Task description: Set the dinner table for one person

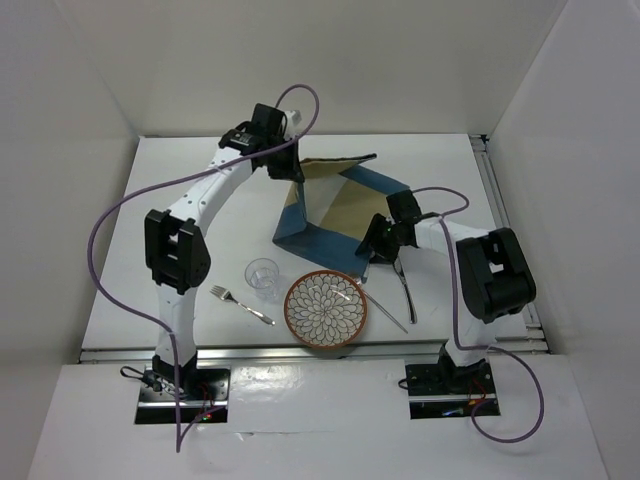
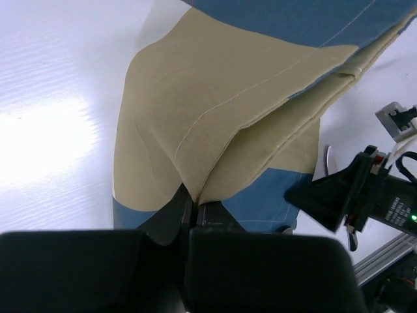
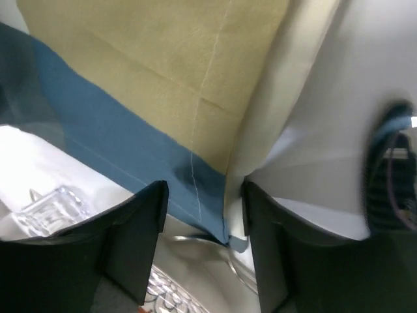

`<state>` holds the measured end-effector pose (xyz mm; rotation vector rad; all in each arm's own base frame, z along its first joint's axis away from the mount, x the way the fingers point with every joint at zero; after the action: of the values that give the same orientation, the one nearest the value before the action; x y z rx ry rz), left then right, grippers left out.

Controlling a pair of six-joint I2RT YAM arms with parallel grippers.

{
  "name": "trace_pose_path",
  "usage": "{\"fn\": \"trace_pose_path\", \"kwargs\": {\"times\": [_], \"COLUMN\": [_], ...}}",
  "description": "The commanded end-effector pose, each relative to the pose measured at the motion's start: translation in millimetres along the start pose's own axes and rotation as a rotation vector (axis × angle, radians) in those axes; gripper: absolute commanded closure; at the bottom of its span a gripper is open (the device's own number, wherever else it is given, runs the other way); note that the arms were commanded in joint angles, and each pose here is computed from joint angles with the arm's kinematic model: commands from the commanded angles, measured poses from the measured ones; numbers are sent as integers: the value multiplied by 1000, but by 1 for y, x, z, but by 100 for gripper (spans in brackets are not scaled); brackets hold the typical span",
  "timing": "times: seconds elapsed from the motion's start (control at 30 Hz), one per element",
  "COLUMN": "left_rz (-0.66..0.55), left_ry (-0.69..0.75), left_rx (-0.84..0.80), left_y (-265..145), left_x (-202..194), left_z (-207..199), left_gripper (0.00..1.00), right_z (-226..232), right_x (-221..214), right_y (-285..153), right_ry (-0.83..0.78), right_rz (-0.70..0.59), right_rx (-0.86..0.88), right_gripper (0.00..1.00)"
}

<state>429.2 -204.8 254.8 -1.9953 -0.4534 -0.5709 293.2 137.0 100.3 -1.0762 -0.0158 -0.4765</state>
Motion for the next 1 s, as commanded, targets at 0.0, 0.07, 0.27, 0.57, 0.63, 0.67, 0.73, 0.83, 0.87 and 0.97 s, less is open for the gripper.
{"fn": "trace_pose_path", "kwargs": {"times": [0.0,0.07,0.27,0.57,0.63,0.67,0.73,0.83,0.87,0.97], "left_rz": [-64,-63,-106,-241,-225,-224,-187,-115,-108,-5], "left_ry": [-20,-35,-136,-343,-374,-394,-427,-481,-472,-515], "left_rx": [-79,-94,-150,-410,-414,-407,-395,-386,-371,-316], "left_y": [-23,-24,-39,-108,-105,-105,-93,-68,-65,-42], "left_x": [24,28,51,101,93,90,75,49,43,7], "left_z": [2,10,43,99,110,116,123,137,140,152], "left_gripper": [100,100,100,100,100,100,100,100,100,95], "right_z": [-3,0,48,136,143,141,130,106,100,68], "right_x": [9,20,92,209,211,209,198,175,168,135], "right_y": [18,24,1,-105,-115,-113,-103,-78,-71,-42], "right_ry": [28,26,-70,-274,-281,-281,-269,-229,-218,-171], "right_rz": [-49,-77,-245,-529,-543,-544,-530,-447,-422,-335], "right_rx": [-99,-121,-121,71,91,92,86,58,57,18], "right_gripper": [57,84,100,100,100,100,100,100,100,100]}}
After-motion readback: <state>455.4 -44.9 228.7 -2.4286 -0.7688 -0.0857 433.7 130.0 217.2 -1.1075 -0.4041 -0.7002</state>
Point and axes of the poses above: each gripper's point midway between its finger pads, its own y axis out along the fingers, its own z axis along the line the jaws close on, x = y × z, the point moved 9 cm from there along -y, back along the fingers, and after that the axes turned 4 degrees about -y, right-handed, at the moved point
